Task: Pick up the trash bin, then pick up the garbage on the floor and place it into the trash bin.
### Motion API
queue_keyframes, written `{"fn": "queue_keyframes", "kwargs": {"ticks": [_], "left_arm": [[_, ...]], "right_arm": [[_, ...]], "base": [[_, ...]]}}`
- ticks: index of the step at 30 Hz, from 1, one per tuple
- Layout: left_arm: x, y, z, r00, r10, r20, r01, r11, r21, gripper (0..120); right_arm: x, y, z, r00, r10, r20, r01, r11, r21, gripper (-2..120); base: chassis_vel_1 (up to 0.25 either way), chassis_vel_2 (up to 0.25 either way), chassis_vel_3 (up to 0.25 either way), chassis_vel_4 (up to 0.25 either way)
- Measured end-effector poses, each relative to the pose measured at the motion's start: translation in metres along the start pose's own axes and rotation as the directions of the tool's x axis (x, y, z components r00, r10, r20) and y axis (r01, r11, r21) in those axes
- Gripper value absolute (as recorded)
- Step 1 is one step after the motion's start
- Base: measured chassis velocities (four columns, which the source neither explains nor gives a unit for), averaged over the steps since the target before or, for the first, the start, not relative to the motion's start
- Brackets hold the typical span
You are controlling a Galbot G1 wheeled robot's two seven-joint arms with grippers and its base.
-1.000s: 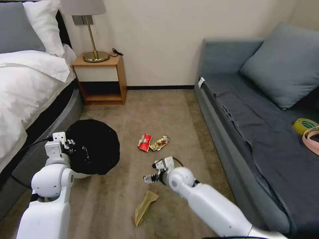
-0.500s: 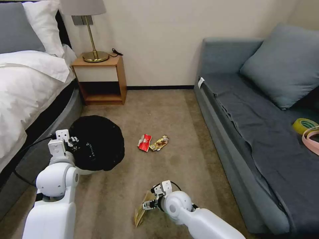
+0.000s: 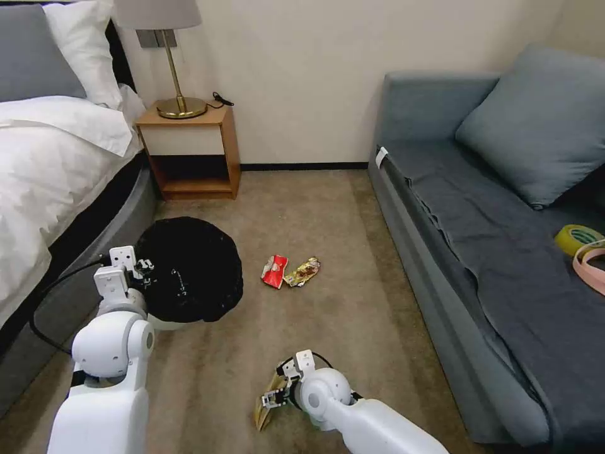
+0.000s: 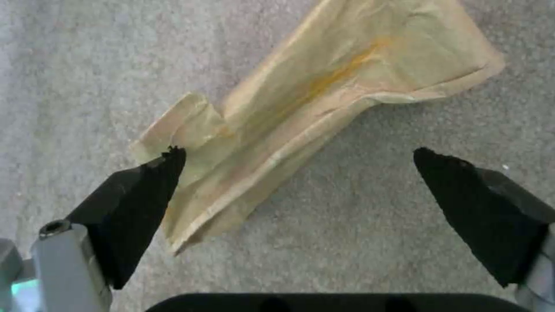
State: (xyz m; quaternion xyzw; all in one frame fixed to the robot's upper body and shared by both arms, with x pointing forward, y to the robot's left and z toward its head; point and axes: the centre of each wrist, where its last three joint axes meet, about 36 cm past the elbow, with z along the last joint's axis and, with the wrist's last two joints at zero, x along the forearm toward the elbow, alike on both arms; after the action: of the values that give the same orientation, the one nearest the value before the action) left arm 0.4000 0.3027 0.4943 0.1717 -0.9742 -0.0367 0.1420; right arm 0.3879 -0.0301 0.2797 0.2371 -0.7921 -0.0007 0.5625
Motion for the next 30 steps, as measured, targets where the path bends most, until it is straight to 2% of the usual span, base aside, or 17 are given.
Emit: {"fn": "queue_keyframes", "kwargs": {"ticks": [14, 16, 19, 22, 24, 25, 26, 28, 30], "left_arm": [[-0.003, -0.006, 0.001, 1.000, 0.017, -0.001, -0.017, 1.000, -0.001, 4], [-0.004, -0.007, 0.001, 1.000, 0.019, -0.003, -0.019, 1.000, -0.001, 4], [-0.004, -0.008, 0.002, 1.000, 0.022, -0.004, -0.022, 1.000, 0.000, 4], [-0.005, -0.008, 0.002, 1.000, 0.022, -0.004, -0.022, 1.000, 0.001, 4], [-0.005, -0.009, 0.003, 1.000, 0.021, -0.006, -0.021, 1.000, 0.001, 4], [-0.005, -0.009, 0.003, 1.000, 0.021, -0.006, -0.021, 1.000, 0.001, 4], [-0.005, -0.009, 0.003, 1.000, 0.021, -0.006, -0.021, 1.000, 0.001, 4], [-0.006, -0.009, 0.004, 1.000, 0.021, -0.006, -0.021, 1.000, 0.001, 4], [-0.006, -0.009, 0.004, 1.000, 0.021, -0.007, -0.021, 1.000, 0.002, 4]], "right_arm": [[-0.014, -0.006, -0.005, 0.999, -0.054, 0.004, 0.053, 0.998, 0.025, 98], [-0.015, -0.006, -0.004, 0.998, -0.061, 0.003, 0.061, 0.998, 0.026, 93], [-0.017, -0.009, -0.005, 0.997, -0.083, 0.005, 0.083, 0.996, 0.032, 78], [-0.017, -0.010, -0.005, 0.996, -0.093, 0.007, 0.093, 0.995, 0.034, 71], [-0.017, -0.012, -0.004, 0.994, -0.106, 0.006, 0.106, 0.994, 0.037, 59], [-0.017, -0.012, -0.004, 0.994, -0.106, 0.006, 0.106, 0.994, 0.037, 59], [-0.017, -0.013, -0.004, 0.994, -0.110, 0.005, 0.110, 0.993, 0.037, 53], [-0.017, -0.013, -0.003, 0.994, -0.112, 0.005, 0.112, 0.993, 0.036, 50], [-0.017, -0.014, -0.003, 0.993, -0.114, 0.005, 0.114, 0.993, 0.035, 41]], "base": [[0.000, 0.000, 0.000, 0.000], [0.000, 0.000, 0.000, 0.000], [0.000, 0.000, 0.000, 0.000], [0.000, 0.000, 0.000, 0.000], [0.000, 0.000, 0.000, 0.000], [0.000, 0.000, 0.000, 0.000], [0.000, 0.000, 0.000, 0.000], [0.000, 0.000, 0.000, 0.000], [0.000, 0.000, 0.000, 0.000]]}}
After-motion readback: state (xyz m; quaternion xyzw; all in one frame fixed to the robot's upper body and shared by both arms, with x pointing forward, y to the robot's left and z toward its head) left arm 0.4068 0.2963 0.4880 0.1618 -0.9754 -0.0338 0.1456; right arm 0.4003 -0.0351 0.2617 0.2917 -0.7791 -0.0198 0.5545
